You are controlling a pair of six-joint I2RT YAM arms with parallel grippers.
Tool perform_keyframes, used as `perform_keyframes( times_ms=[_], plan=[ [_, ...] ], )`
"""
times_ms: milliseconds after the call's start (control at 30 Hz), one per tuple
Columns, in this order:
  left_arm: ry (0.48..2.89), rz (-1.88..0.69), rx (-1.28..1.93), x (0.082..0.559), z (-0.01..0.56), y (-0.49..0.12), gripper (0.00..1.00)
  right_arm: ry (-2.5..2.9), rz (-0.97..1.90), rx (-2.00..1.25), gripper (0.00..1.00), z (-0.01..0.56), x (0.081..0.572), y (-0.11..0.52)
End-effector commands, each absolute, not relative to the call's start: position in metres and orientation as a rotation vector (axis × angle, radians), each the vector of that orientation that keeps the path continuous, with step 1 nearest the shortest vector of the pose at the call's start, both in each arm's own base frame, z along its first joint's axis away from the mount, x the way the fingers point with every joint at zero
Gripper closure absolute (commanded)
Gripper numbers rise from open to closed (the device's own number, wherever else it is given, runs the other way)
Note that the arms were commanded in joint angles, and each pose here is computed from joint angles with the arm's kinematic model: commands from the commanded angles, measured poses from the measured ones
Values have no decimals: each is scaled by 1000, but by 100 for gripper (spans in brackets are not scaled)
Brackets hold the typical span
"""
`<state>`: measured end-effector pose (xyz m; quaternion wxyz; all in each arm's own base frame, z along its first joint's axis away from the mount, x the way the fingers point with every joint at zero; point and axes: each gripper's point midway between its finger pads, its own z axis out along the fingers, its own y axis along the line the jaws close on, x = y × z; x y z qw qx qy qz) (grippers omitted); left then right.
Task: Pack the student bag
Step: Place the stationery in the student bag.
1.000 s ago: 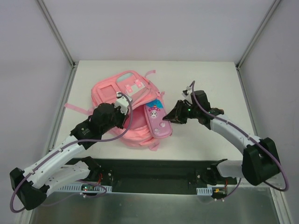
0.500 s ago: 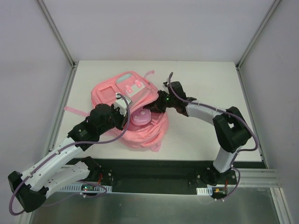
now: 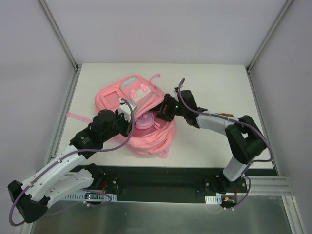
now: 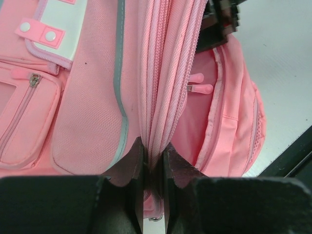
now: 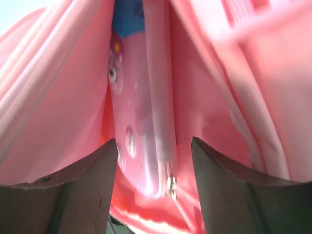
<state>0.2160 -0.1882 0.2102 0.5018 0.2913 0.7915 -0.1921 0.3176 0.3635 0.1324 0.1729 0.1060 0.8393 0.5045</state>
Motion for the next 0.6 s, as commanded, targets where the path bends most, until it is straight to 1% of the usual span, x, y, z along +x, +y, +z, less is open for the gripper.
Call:
perform_keyframes(
  times_ms=[0, 33, 67, 100, 133, 200, 233, 300, 333, 400, 433, 500, 533, 567],
  plan=[
    [1774, -571, 611, 221, 249, -201, 96, 2196, 1402, 168, 35, 181, 303, 342],
    [1779, -571, 612, 220, 247, -202, 94, 2169, 1391, 168, 35, 191, 300, 335],
    [1792, -566, 606, 221, 243, -201, 89, 2161, 1376, 161, 34, 191, 297, 331],
    [1795, -563, 601, 222, 242, -201, 77, 2169, 1356, 160, 34, 187, 291, 325],
    [1801, -566, 599, 221, 240, -201, 68, 2176, 1324, 168, 34, 191, 286, 316],
    [1805, -572, 594, 220, 238, -201, 47, 2214, 1248, 161, 34, 182, 277, 304],
    [1799, -599, 606, 216, 240, -203, 28, 2245, 1181, 187, 34, 177, 270, 291],
    [1790, -641, 625, 209, 243, -206, 18, 2297, 1102, 224, 33, 162, 254, 271],
    [1796, -670, 620, 204, 243, -206, 11, 2295, 1068, 248, 33, 158, 253, 263],
    [1804, -694, 604, 198, 247, -205, 9, 2273, 1072, 272, 32, 161, 243, 253],
    [1809, -716, 585, 192, 248, -202, 7, 2282, 1044, 292, 33, 153, 238, 246],
    [1829, -705, 534, 191, 245, -195, 2, 2253, 1027, 305, 33, 159, 230, 238],
    [1852, -656, 390, 199, 245, -180, 1, 2248, 1036, 268, 33, 160, 222, 242],
    [1904, -612, 328, 200, 232, -170, 1, 2244, 1033, 246, 33, 164, 218, 244]
  ],
)
